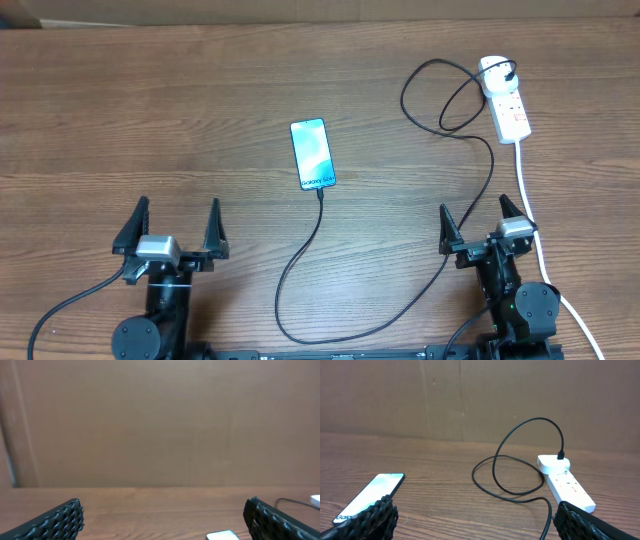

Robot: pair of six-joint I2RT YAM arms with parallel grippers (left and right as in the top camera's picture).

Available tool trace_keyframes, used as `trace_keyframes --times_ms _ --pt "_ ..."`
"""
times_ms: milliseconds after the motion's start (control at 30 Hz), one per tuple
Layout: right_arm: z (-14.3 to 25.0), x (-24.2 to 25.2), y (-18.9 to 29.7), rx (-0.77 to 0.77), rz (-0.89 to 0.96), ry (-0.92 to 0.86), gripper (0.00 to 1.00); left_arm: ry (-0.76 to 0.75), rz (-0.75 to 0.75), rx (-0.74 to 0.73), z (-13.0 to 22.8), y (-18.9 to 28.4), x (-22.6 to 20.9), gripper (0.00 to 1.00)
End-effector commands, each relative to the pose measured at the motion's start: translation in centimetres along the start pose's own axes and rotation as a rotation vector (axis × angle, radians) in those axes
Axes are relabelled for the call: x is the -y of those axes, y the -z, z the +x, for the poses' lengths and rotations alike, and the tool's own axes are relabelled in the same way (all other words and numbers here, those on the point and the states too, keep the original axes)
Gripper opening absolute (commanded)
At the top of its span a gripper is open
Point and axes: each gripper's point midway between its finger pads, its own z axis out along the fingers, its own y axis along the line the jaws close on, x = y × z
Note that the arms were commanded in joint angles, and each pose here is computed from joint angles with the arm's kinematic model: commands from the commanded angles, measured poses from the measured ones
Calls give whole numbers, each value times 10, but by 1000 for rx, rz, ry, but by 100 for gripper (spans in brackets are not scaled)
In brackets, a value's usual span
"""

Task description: Plug charger to phone and switch on socket

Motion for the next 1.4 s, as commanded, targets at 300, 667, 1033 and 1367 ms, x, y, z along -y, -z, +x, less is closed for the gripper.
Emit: trace_keyframes --times_ms 300,667,1033,1367 --pt "1 -1 0 6 -3 5 100 5 -167 -28 55 -3 -35 100" --pt "1 -1 0 6 -3 5 100 -4 -228 -187 94 3 -46 100" --pt "1 -1 0 6 -3 5 100 -15 -200 -225 102 4 -41 99" --pt "1 -1 0 6 -3 5 100 -31 -176 -232 103 4 -38 99"
